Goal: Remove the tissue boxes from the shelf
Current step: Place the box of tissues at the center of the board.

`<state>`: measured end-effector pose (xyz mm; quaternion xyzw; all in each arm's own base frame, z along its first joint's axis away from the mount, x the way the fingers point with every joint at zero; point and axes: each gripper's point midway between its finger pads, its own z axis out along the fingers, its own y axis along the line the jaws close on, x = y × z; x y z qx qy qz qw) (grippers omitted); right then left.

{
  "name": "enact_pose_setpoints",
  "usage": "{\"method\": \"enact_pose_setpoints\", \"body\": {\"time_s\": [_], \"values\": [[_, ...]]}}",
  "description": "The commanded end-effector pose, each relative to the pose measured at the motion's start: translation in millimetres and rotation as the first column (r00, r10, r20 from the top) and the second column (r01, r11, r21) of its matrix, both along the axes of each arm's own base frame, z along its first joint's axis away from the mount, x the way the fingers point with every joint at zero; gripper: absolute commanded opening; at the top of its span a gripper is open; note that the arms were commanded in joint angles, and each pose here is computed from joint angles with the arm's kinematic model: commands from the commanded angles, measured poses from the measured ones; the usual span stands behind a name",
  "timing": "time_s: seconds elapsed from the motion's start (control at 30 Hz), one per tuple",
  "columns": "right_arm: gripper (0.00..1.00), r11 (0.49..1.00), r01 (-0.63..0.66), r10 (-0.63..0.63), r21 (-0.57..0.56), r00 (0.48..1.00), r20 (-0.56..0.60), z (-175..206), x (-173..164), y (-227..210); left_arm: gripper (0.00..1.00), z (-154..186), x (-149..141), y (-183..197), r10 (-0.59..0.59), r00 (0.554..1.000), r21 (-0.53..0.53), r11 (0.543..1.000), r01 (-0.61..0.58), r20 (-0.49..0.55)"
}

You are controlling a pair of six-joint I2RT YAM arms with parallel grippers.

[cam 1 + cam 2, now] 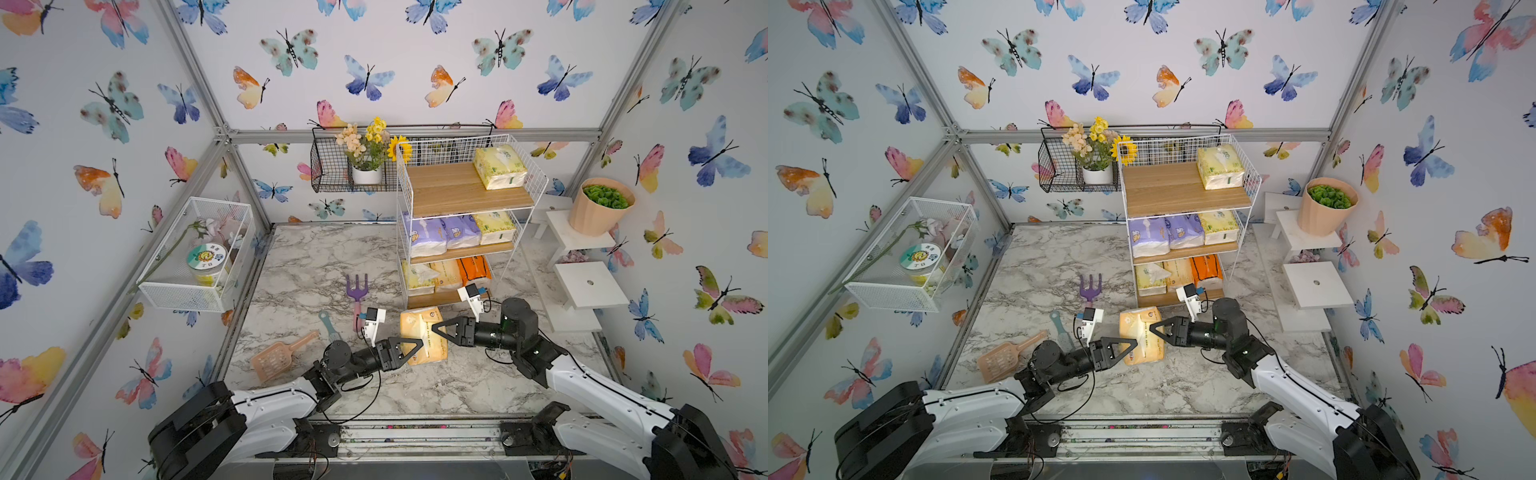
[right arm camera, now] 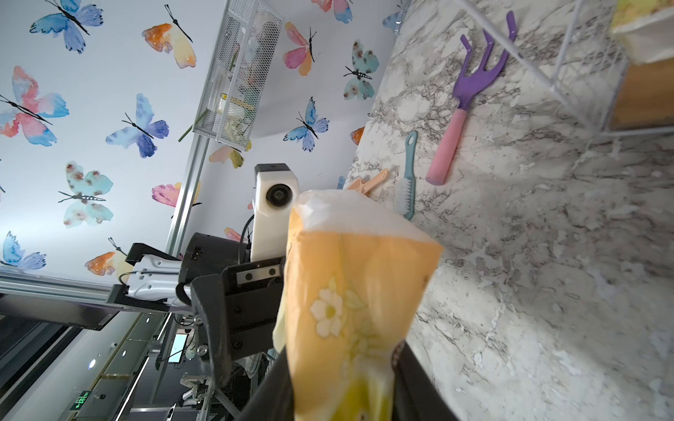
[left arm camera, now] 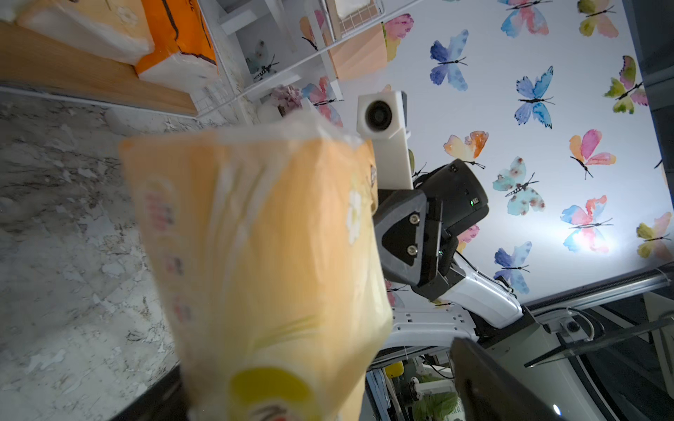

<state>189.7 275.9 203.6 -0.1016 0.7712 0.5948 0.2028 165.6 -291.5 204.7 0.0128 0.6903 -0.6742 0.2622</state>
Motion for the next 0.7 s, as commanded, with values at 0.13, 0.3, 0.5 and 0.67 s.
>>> {"method": "enact_pose_setpoints", "body": {"time_s": [0.13,0.3,0.5,0.67], "values": [[0.30,0.990,0.101,-0.103,-0.099,0.995,-0.018,-30,4,-8,0.99,-59,48,79,0.494,0.867,0.386,0.814,-0.434,-0.067],[0.27,0.989,0.092,-0.095,-0.119,0.995,-0.024,-40,-3,24,0.99,-88,51,148,0.727,0.686,0.552,0.587,-0.592,-0.036],[0.23,0.992,0.063,-0.070,-0.112,0.996,-0.060,-55,-24,85,0.99,-69,49,187,0.808,0.588,0.561,0.468,-0.683,0.042],[0.23,0.996,0.049,-0.058,-0.072,0.989,-0.133,-68,-41,128,0.99,-39,50,208,0.841,0.528,0.536,0.393,-0.747,0.119]]}}
